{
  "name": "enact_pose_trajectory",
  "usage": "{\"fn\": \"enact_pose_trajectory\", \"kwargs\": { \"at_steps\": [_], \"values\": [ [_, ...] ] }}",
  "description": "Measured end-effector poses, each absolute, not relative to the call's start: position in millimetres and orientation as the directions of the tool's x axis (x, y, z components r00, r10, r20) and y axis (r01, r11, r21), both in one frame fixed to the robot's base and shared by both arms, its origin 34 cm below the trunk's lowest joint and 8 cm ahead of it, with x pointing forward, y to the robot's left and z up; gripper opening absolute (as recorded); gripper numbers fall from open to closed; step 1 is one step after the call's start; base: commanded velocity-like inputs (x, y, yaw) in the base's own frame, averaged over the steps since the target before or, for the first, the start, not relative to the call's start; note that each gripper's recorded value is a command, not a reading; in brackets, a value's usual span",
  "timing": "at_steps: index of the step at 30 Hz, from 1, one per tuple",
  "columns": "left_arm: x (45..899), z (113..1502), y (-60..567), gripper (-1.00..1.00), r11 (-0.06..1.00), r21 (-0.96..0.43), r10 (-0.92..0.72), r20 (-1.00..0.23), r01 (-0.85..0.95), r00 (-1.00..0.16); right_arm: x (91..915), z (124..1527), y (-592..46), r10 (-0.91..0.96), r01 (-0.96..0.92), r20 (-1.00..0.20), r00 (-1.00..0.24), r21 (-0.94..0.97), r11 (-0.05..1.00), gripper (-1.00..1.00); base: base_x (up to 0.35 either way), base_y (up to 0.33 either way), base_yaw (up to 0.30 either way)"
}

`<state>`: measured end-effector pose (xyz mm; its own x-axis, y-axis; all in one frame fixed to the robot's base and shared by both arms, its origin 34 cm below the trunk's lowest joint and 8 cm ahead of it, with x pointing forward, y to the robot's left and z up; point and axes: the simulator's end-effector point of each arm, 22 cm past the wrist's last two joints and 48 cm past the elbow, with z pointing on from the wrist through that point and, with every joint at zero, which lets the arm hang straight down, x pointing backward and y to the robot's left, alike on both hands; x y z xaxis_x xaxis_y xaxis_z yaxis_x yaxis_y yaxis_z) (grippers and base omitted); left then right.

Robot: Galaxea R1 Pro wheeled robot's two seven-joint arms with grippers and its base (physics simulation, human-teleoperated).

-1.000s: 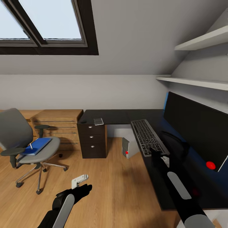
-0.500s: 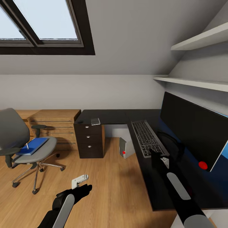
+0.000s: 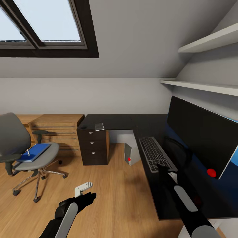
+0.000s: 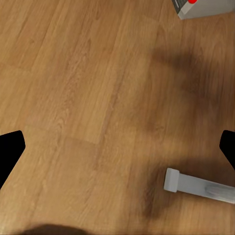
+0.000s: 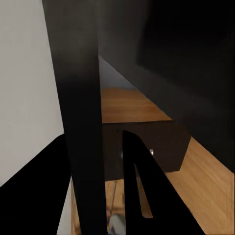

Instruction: In the bedroom, organize the workspace by keeping the computer under the desk, ensuring the monitor is on the desk, placing the keyboard on the desk next to the monitor, placing the mouse on the desk next to the keyboard, moving the folder from the swivel chair onto the desk next to the mouse, stacking the notebook on top of the folder with the pen on top of the notebook, and positioning the swivel chair next to the desk.

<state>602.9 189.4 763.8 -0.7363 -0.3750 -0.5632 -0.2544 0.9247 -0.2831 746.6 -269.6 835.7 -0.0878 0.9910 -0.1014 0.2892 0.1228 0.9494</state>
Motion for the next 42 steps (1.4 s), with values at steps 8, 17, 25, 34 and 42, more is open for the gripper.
{"fn": "enact_pose_trajectory", "kwargs": {
  "at_steps": [8,17,25,34,42],
  "values": [
    [603,764,189,1.0,0.925,-0.284,-0.375,-0.563,-0.253,-0.737,745,828,-272,0.992,0.307,-0.101,-0.069,0.944,0.118,-1.0,0.005,-0.001,0.0],
    [603,764,189,1.0,0.925,-0.284,-0.374,-0.562,-0.253,-0.738,745,828,-279,0.993,0.308,-0.115,-0.037,0.944,0.121,-1.0,0.07,-0.016,0.0],
    [603,764,189,1.0,0.924,-0.285,-0.375,-0.562,-0.253,-0.737,745,828,-279,0.993,0.308,-0.115,-0.036,0.944,0.121,-1.0,0.114,0.0,0.0],
    [603,764,189,1.0,0.924,-0.286,-0.375,-0.562,-0.253,-0.737,745,828,-279,0.993,0.308,-0.115,-0.036,0.944,0.121,-1.0,0.092,-0.012,0.0],
    [602,762,189,1.0,0.925,-0.284,-0.375,-0.559,-0.254,-0.74,745,828,-280,0.993,0.308,-0.116,-0.037,0.944,0.121,-1.0,0.14,-0.079,0.0]
  ]
}}
